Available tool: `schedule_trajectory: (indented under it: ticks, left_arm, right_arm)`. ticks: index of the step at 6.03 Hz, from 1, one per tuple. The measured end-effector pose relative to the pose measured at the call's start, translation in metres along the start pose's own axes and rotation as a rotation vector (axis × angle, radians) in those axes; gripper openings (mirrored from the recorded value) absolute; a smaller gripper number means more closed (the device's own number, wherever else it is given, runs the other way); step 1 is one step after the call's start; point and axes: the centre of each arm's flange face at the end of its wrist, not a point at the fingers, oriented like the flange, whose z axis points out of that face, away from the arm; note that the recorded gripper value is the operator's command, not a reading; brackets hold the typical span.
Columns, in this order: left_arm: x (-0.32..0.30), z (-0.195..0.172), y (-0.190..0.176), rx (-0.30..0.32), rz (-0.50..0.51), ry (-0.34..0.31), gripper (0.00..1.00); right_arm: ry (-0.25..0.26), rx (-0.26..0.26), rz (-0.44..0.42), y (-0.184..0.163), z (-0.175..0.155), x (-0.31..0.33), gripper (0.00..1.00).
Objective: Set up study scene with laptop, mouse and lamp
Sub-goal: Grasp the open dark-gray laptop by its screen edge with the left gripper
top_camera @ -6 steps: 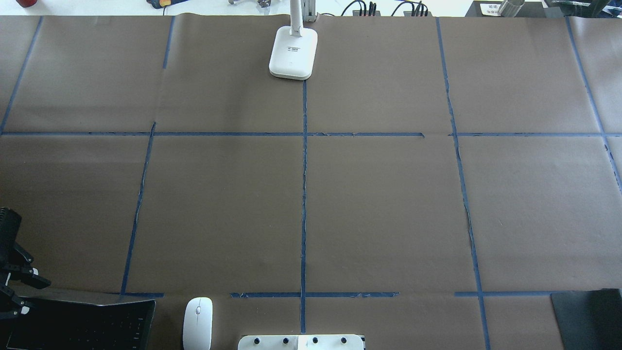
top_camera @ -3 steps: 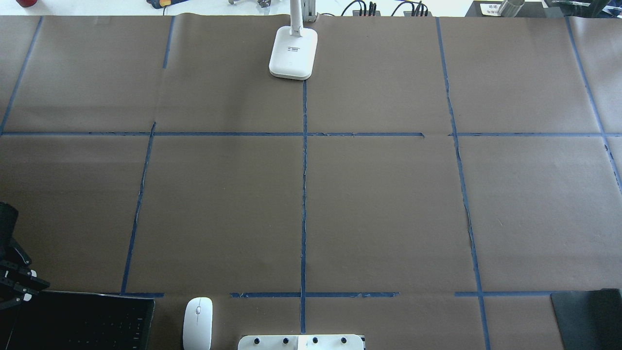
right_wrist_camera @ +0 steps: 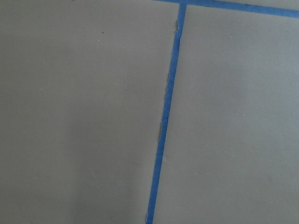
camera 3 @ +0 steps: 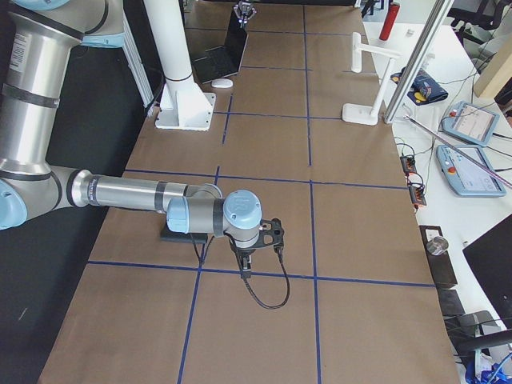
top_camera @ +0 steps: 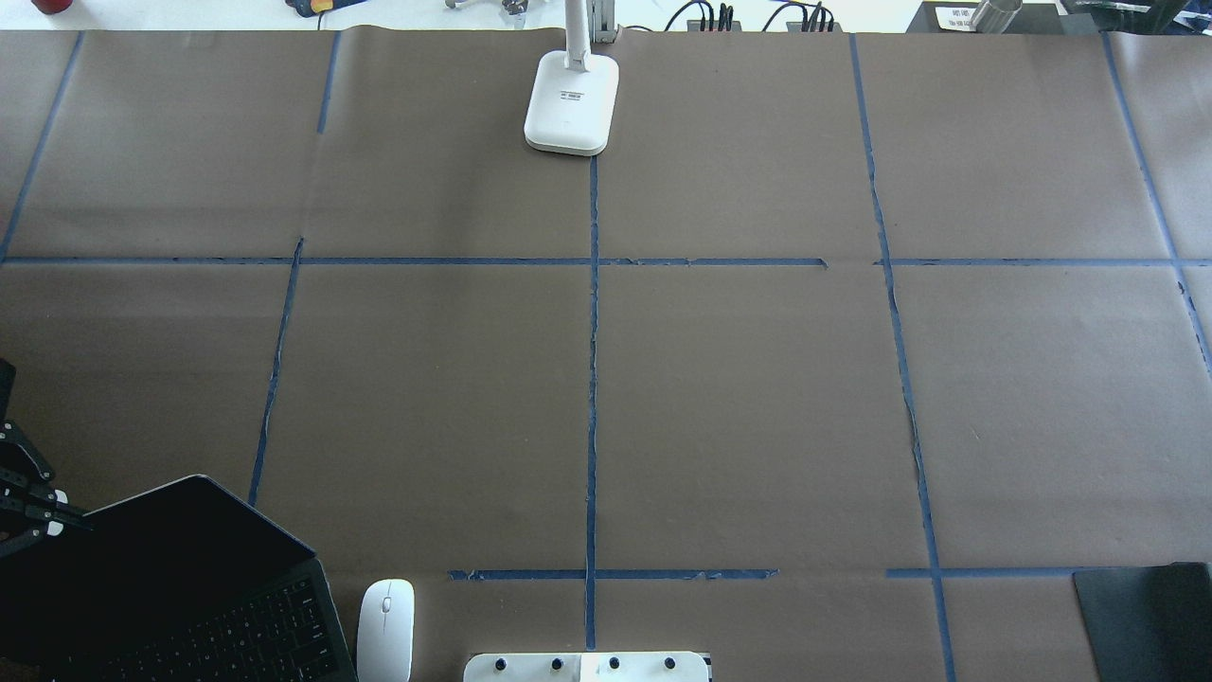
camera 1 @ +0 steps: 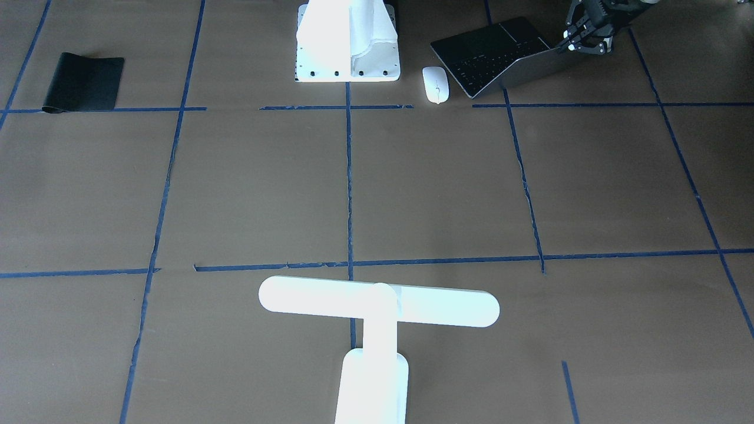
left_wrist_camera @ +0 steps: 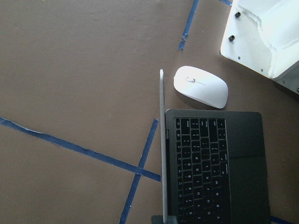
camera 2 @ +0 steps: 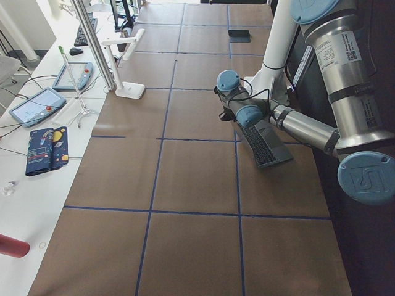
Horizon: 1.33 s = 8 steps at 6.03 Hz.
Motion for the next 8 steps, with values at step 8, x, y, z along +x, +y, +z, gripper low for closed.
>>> schedule_trajectory:
  ticks: [8]
  left_arm:
    - [-0.087, -0.058, -0.085, -0.034, 0.345, -0.171, 0.00]
  right_arm:
    - [-0.001, -0.005, 0.005, 0.001, 0.002, 0.002, 1.00]
